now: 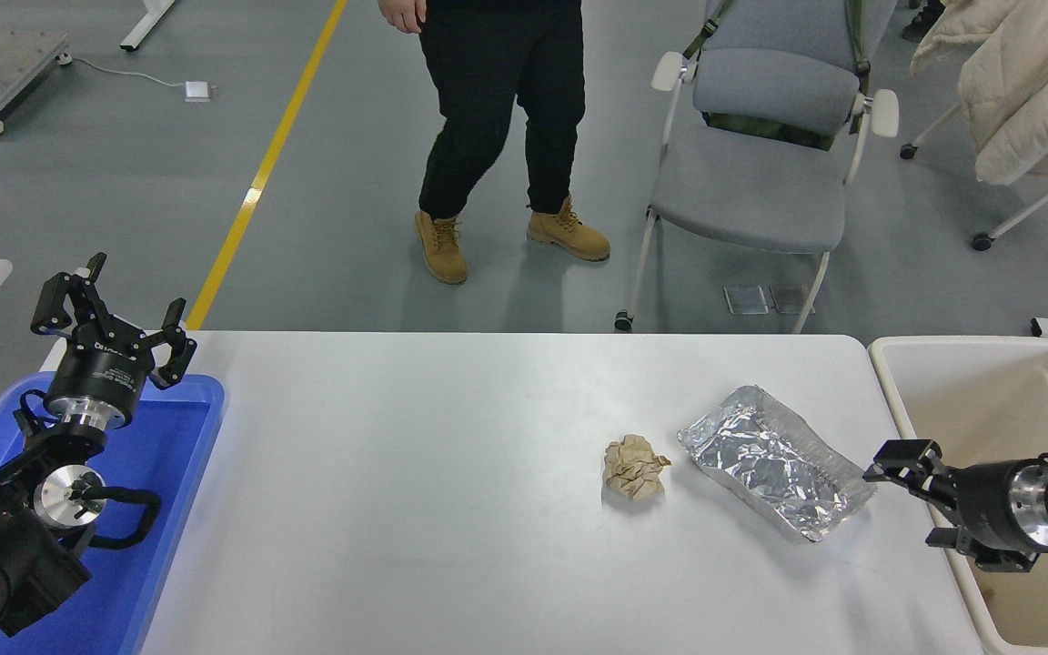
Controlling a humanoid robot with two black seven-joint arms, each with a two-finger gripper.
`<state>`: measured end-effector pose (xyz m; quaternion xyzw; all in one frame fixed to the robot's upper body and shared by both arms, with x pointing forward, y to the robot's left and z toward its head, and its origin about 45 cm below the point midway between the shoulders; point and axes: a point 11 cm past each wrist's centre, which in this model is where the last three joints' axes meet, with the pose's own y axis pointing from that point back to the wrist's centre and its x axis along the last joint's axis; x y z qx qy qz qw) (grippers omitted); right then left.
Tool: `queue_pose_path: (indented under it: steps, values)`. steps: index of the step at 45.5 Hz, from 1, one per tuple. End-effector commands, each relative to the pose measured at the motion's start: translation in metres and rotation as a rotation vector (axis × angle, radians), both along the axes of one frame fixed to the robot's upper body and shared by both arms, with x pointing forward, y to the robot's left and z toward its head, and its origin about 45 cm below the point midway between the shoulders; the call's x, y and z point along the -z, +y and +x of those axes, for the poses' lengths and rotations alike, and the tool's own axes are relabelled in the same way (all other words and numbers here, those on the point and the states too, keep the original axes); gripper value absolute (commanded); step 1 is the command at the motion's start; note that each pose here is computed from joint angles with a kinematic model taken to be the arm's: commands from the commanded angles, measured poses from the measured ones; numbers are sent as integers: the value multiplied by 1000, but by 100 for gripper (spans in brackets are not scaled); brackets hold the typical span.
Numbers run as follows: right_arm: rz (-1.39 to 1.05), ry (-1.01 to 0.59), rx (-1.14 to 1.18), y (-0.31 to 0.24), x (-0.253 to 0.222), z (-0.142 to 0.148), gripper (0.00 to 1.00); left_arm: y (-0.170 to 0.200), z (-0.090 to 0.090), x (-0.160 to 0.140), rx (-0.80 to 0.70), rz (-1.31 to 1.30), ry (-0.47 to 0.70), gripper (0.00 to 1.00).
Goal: Clean the table surface
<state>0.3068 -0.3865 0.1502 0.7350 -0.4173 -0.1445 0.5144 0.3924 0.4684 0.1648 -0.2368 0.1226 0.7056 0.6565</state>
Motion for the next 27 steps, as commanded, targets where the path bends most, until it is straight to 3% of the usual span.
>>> queue_pose_path:
  steps: [1, 27]
  values:
    - [67, 61, 95, 21, 19, 1, 99, 0, 0, 0, 1, -1, -1, 100]
    - [-21, 41, 103, 19, 61, 25, 97, 0, 0, 0, 0, 0, 0, 100]
